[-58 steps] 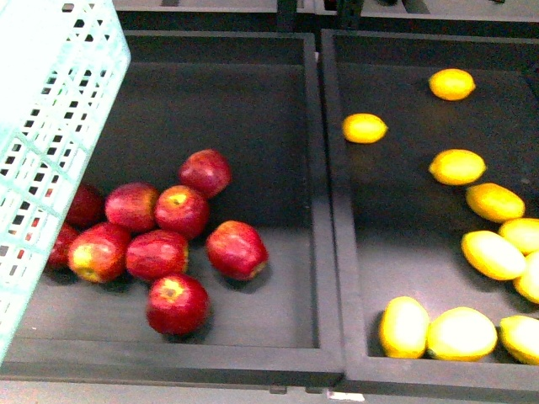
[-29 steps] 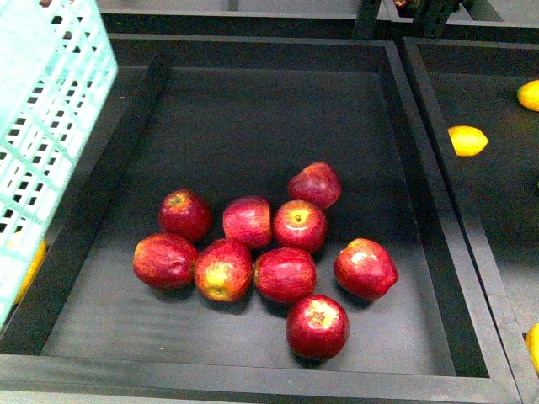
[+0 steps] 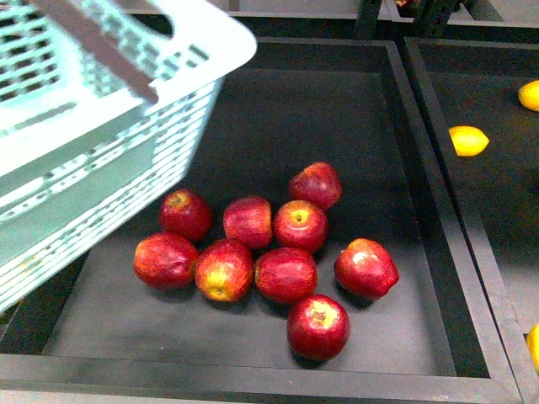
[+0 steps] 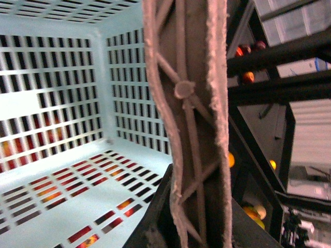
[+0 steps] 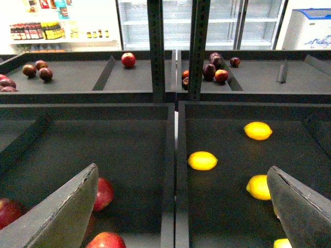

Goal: Pick lemon and mango into basket

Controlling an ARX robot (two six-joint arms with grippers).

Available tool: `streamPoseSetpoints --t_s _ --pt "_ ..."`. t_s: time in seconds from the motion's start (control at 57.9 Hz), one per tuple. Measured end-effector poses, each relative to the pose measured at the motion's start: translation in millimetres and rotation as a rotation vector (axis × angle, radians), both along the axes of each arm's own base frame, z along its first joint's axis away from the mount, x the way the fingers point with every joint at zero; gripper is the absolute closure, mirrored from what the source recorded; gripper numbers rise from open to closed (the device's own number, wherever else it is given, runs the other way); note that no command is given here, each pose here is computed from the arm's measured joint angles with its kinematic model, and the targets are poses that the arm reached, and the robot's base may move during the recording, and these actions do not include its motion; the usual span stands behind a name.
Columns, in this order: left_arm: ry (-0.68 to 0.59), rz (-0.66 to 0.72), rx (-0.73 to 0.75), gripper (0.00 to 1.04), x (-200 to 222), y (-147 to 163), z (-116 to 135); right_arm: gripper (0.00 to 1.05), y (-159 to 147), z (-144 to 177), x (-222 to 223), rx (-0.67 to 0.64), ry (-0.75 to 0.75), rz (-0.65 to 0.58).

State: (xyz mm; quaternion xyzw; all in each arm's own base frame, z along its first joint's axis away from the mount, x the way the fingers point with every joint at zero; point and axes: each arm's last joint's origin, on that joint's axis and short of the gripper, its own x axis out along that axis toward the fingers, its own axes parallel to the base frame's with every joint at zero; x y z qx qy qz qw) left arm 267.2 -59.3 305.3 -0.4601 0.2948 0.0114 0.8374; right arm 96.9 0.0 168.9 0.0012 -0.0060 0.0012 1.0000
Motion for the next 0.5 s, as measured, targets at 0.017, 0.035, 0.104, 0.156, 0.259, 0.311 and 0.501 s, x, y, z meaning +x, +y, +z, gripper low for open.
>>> streamPoseSetpoints --t_s 0.017,0.035,0.104,0.156,0.259,0.311,0.501 --pt "-0.005 -0.019 -0.002 0.98 5 -6 1 0.09 0 0 0 0.000 0.000 0.000" --pt "-0.009 -0.038 -0.004 0.98 8 -13 2 0.09 0 0 0 0.000 0.000 0.000" --pt "-0.016 -0.101 -0.009 0.98 17 -33 5 0.09 0 0 0 0.000 0.000 0.000" --pt "-0.012 -0.160 -0.009 0.98 21 -50 5 0.09 0 0 0 0.000 0.000 0.000" --pt "0.026 -0.282 -0.003 0.98 25 -83 0 0.09 0 0 0 0.000 0.000 -0.001" --pt "0.044 -0.336 -0.006 0.98 25 -97 -4 0.09 0 0 0 0.000 0.000 -0.001" --pt "0.067 -0.503 -0.010 0.98 10 -132 -10 0.09 0 0 0 0.000 0.000 0.000"
